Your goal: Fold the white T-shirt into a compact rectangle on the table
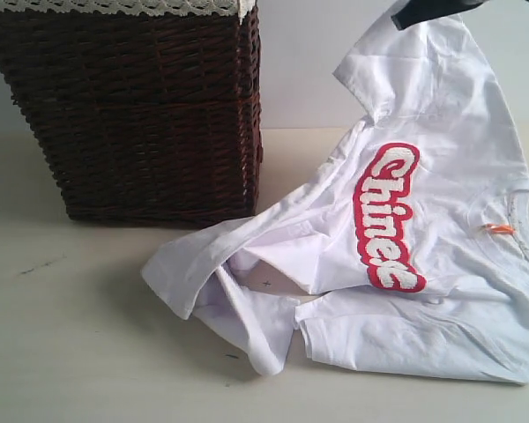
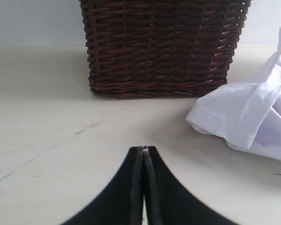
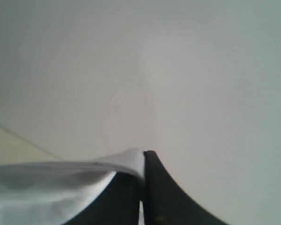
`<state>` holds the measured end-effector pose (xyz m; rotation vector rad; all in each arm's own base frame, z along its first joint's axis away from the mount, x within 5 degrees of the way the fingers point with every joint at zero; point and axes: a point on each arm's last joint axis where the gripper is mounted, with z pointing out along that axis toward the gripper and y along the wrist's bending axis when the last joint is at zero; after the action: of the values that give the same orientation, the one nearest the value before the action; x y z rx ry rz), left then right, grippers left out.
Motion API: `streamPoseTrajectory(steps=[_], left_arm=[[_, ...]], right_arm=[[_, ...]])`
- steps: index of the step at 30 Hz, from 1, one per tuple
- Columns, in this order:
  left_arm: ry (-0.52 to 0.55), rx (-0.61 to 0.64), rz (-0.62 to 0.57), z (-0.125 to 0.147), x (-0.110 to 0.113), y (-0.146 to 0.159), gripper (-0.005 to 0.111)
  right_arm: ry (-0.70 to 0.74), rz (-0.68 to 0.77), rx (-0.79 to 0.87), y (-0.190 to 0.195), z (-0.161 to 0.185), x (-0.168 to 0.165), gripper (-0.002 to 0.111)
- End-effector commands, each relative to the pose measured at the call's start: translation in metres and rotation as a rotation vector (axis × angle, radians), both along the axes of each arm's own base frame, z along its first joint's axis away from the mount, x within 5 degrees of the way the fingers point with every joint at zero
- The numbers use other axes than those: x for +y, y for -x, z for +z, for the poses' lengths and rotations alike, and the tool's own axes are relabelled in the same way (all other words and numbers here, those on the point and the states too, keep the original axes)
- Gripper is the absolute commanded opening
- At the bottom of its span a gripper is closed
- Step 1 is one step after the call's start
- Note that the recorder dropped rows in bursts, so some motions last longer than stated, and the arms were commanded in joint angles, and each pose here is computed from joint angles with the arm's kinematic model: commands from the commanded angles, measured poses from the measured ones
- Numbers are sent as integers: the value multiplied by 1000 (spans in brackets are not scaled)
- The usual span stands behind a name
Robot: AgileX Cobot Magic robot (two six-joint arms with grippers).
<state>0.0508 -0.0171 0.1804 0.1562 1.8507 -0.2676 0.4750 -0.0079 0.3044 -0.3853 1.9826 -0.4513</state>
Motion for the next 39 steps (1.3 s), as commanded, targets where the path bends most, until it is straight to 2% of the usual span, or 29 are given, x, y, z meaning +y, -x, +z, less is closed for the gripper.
streamPoseTrajectory(steps=[1,5,7,9,10,11,13,14,16,19,21,23,27,31,34,39], left_arm=[[9,-7,5,1,0,0,0],[9,-7,5,1,0,0,0],[9,-7,5,1,0,0,0],[7,-8,5,1,0,0,0],[7,-8,5,1,0,0,0],[7,-8,5,1,0,0,0],[7,-8,5,1,0,0,0],[7,-8,5,1,0,0,0],[7,-8,5,1,0,0,0],[7,-8,5,1,0,0,0],[7,-8,5,1,0,0,0],[7,-8,5,1,0,0,0],[7,-8,5,1,0,0,0],[7,-8,5,1,0,0,0],[7,-8,5,1,0,0,0],[7,-8,5,1,0,0,0]], right_arm=[[-78,-98,-13,-37,-24,-14,11],[-35,-175,81,-51,-47,-21,42],[-27,-219,112,-53,-48,-25,58],[-19,-262,146,-50,-46,-28,66],[-22,-279,157,-49,-45,-28,67],[-31,-303,168,-48,-43,-30,65],[-103,-374,222,-40,-36,-31,53],[-126,-358,284,-34,-30,-28,43],[-162,-308,386,-26,-28,-21,30],[-222,-238,553,-9,-23,-11,1],[-311,-196,653,5,-18,-1,0],[-374,-141,683,23,-14,11,0],[-374,-108,702,52,-30,27,0],[-341,-79,856,93,-71,58,0],[-272,-3,977,126,-113,95,0],[-299,18,1006,154,-149,114,0]])
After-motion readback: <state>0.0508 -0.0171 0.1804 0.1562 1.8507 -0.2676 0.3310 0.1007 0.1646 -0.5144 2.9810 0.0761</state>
